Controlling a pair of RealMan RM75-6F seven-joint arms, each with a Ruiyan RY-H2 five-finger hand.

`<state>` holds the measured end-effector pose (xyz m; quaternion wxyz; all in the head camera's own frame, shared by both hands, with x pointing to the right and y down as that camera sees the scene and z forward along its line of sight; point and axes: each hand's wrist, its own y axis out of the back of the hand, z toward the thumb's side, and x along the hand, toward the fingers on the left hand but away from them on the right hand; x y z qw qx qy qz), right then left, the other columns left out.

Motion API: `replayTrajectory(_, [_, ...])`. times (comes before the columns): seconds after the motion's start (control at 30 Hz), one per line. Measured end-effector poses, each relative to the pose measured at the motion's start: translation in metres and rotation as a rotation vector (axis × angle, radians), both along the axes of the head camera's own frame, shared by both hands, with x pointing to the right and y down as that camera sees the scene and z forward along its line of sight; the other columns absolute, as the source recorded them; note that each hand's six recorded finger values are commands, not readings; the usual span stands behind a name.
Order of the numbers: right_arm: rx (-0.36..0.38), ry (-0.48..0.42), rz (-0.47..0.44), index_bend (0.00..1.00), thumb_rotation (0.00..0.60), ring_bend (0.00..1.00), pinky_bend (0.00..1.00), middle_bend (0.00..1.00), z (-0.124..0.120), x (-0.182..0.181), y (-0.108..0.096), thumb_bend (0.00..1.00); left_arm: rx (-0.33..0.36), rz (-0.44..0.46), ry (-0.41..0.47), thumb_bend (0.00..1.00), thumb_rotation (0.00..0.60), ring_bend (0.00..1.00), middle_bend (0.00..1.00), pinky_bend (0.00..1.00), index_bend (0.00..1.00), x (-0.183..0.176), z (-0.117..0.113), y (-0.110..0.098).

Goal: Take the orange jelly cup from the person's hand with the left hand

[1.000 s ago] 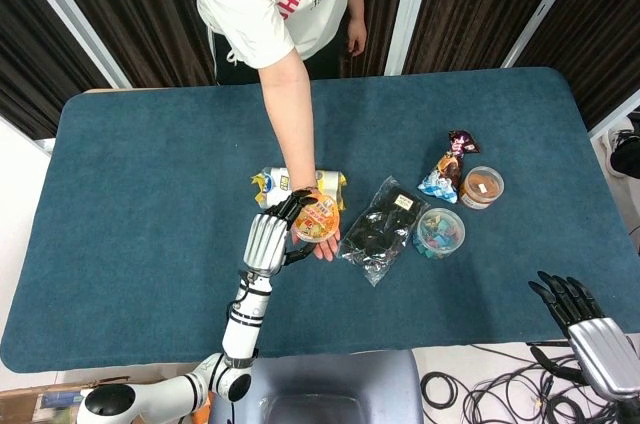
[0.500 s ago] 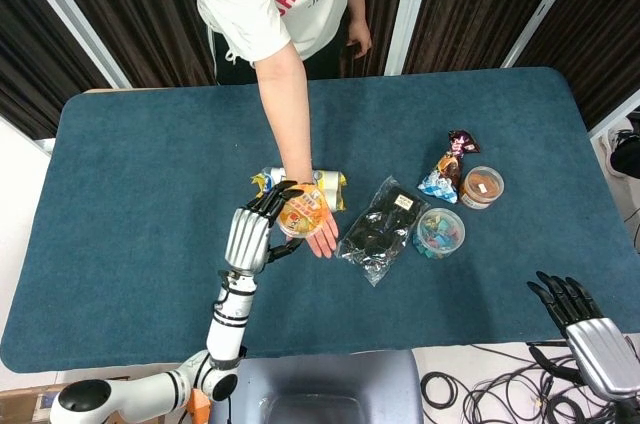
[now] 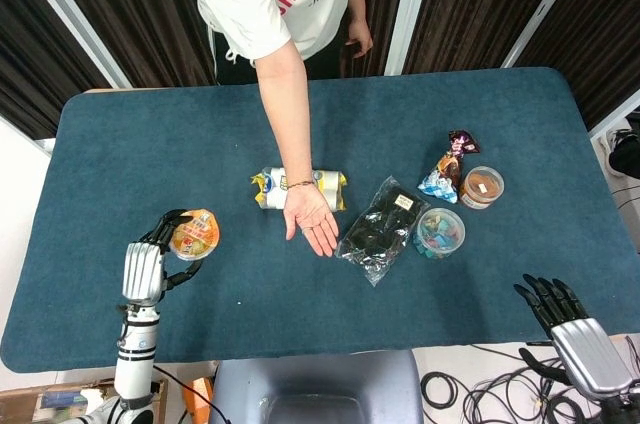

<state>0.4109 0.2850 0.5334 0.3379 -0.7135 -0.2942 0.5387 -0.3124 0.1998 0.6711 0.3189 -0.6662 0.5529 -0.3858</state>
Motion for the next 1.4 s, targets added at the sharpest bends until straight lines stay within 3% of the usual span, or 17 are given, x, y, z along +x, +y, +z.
replayTrajectory(0.07, [-0.002,0.003,-0.003,0.00,0.600,0.00,0.00,0.00,0.001,-0.001,0.000,0.21,-0.038,-0.009,-0.018,0.31,0.600,0.48,0.51,0.59,0.51,-0.011,0.014,0.010])
replayTrajectory(0.17, [-0.001,0.007,-0.002,0.00,0.600,0.00,0.00,0.00,0.001,-0.001,0.000,0.21,-0.109,-0.016,-0.028,0.31,0.600,0.45,0.49,0.47,0.50,-0.021,0.038,0.028])
replayTrajectory(0.27, [0.000,0.010,0.004,0.00,0.600,0.00,0.00,0.00,0.001,0.000,0.000,0.21,-0.178,-0.011,-0.026,0.31,0.600,0.36,0.41,0.33,0.46,-0.022,0.060,0.045])
replayTrajectory(0.37, [0.004,0.008,0.007,0.00,0.600,0.00,0.00,0.00,0.000,0.000,0.000,0.21,-0.227,0.001,-0.029,0.29,0.600,0.22,0.26,0.14,0.36,-0.017,0.075,0.059])
replayTrajectory(0.43, [0.005,0.006,0.008,0.00,0.600,0.00,0.00,0.00,0.000,0.001,0.000,0.21,-0.244,0.012,-0.039,0.27,0.600,0.06,0.11,0.05,0.22,-0.015,0.081,0.066])
replayTrajectory(0.47, [0.006,0.007,0.008,0.00,0.600,0.00,0.00,0.00,0.000,0.001,0.000,0.21,-0.247,0.014,-0.046,0.26,0.600,0.01,0.06,0.03,0.14,-0.015,0.082,0.068])
replayTrajectory(0.53, [0.006,0.007,0.007,0.00,0.600,0.00,0.00,0.00,0.000,0.000,-0.001,0.21,-0.246,0.024,-0.059,0.23,0.600,0.00,0.00,0.01,0.05,-0.013,0.081,0.071])
replayTrajectory(0.67, [0.003,0.011,0.002,0.00,0.600,0.00,0.00,0.00,0.002,-0.001,0.000,0.21,-0.240,0.041,-0.031,0.19,0.600,0.00,0.00,0.01,0.00,-0.008,0.074,0.076])
replayTrajectory(0.87, [0.002,0.022,0.000,0.00,0.600,0.00,0.00,0.00,0.003,-0.002,0.000,0.21,-0.189,0.089,0.006,0.19,0.600,0.00,0.00,0.00,0.00,-0.003,0.041,0.080])
replayTrajectory(1.0, [0.009,0.026,0.003,0.00,0.600,0.00,0.00,0.00,0.002,-0.002,0.001,0.21,-0.153,0.131,-0.051,0.20,0.600,0.00,0.00,0.00,0.00,-0.023,0.001,0.082])
replayTrajectory(1.07, [0.013,0.030,0.003,0.00,0.600,0.00,0.00,0.00,0.002,-0.002,0.001,0.21,-0.172,0.139,-0.097,0.21,0.600,0.00,0.00,0.00,0.00,-0.037,-0.016,0.086])
replayTrajectory(1.3, [0.028,0.035,0.005,0.00,0.600,0.00,0.00,0.00,0.000,-0.004,0.003,0.21,-0.336,0.094,-0.312,0.23,0.600,0.00,0.00,0.00,0.00,-0.100,-0.086,0.112])
replayTrajectory(1.4, [0.022,0.045,0.002,0.00,0.600,0.00,0.00,0.00,0.003,-0.004,0.004,0.21,-0.361,0.083,-0.362,0.23,0.600,0.00,0.00,0.00,0.00,-0.112,-0.096,0.119])
